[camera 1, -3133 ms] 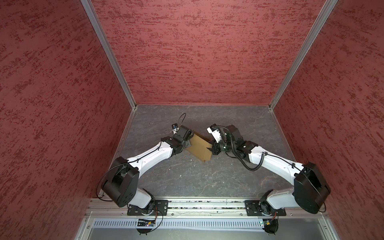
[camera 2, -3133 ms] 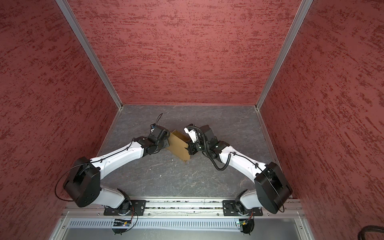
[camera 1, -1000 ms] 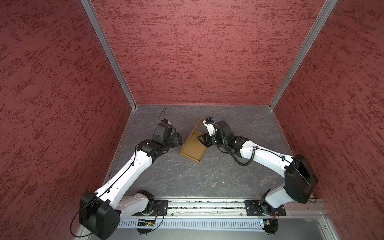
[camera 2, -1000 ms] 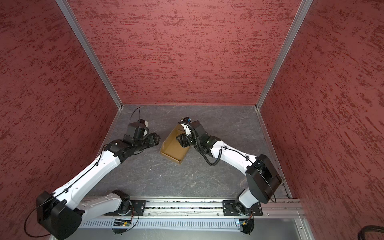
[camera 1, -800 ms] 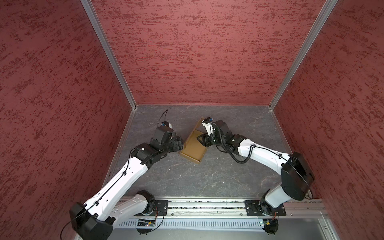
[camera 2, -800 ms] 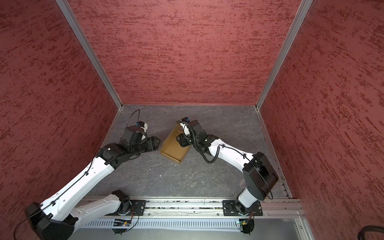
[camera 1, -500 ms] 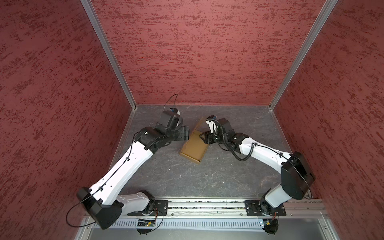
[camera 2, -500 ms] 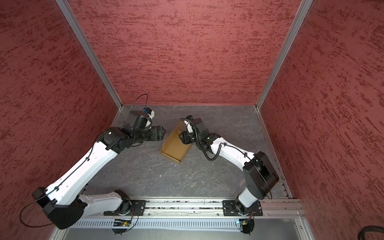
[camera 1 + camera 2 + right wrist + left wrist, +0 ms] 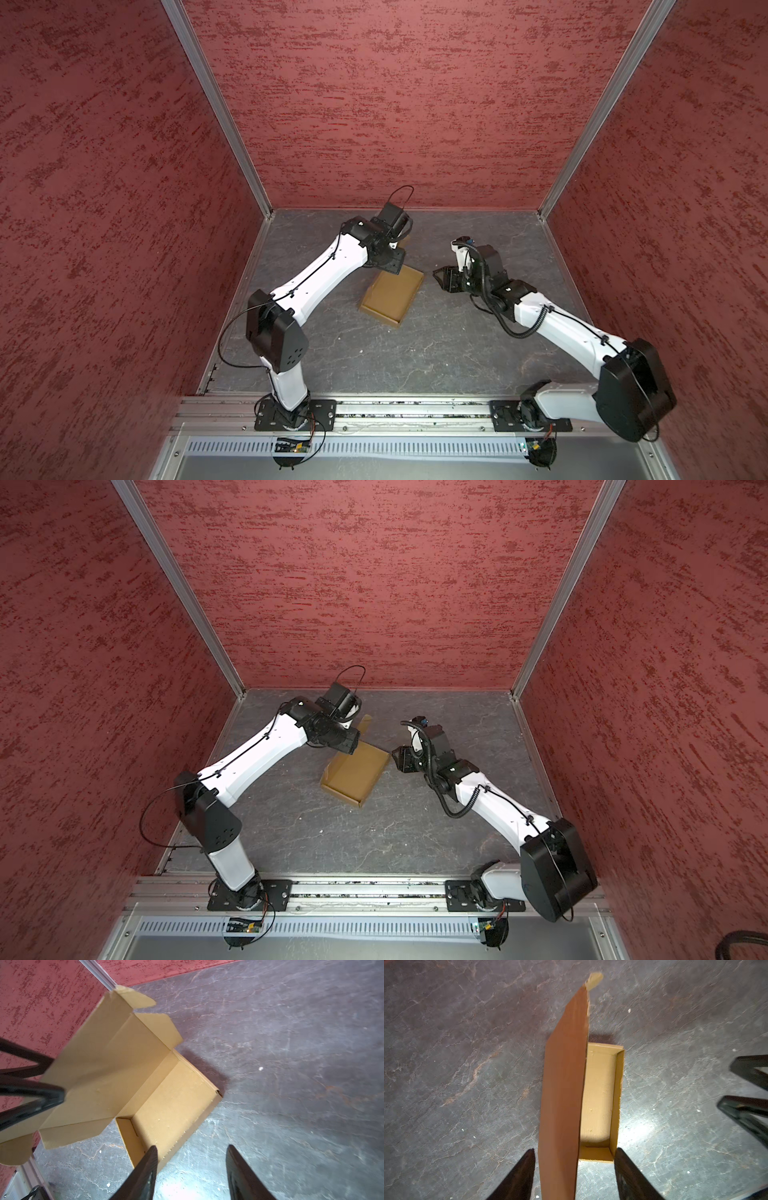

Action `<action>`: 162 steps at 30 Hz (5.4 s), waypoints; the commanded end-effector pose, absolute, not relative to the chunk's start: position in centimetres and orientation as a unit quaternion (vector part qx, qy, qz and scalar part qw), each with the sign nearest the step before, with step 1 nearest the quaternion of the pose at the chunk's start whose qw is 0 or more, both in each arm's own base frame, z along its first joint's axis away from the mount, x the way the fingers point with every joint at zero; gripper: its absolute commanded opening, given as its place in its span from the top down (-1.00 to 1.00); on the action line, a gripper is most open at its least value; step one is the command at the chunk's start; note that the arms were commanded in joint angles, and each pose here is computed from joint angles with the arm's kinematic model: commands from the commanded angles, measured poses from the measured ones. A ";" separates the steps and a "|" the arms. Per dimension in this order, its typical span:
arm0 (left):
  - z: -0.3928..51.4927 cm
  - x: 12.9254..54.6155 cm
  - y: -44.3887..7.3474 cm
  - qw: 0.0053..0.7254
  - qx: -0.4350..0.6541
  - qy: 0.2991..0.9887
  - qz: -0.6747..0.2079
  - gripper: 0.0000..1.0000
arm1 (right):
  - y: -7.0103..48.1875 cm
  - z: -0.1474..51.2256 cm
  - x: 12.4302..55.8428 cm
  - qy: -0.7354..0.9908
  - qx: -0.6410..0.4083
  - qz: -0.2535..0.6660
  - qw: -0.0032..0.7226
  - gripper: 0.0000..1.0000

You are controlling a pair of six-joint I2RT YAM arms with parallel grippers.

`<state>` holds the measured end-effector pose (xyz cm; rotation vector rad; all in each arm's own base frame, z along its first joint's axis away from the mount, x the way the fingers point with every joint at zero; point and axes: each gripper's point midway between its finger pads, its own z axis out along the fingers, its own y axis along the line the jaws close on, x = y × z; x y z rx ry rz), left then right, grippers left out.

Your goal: Fold the paper box

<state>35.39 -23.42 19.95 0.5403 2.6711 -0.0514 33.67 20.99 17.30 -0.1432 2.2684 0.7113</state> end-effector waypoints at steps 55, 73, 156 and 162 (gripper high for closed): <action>20.6 33.9 -32.6 0.288 0.519 0.805 -0.012 0.77 | 11.9 15.4 35.4 0.884 0.061 0.236 0.399 -0.10; 24.1 34.3 -30.8 0.349 0.436 0.829 0.022 -0.31 | 11.0 14.9 36.5 0.885 0.071 0.238 0.395 -0.10; 12.9 35.2 -20.3 0.406 -0.014 0.895 -0.184 -0.17 | 16.5 15.1 39.5 0.863 0.010 0.375 0.337 -0.02; 12.9 35.4 -20.6 0.403 -0.008 0.895 -0.191 -0.17 | 15.5 14.9 39.6 0.872 0.039 0.344 0.346 -0.02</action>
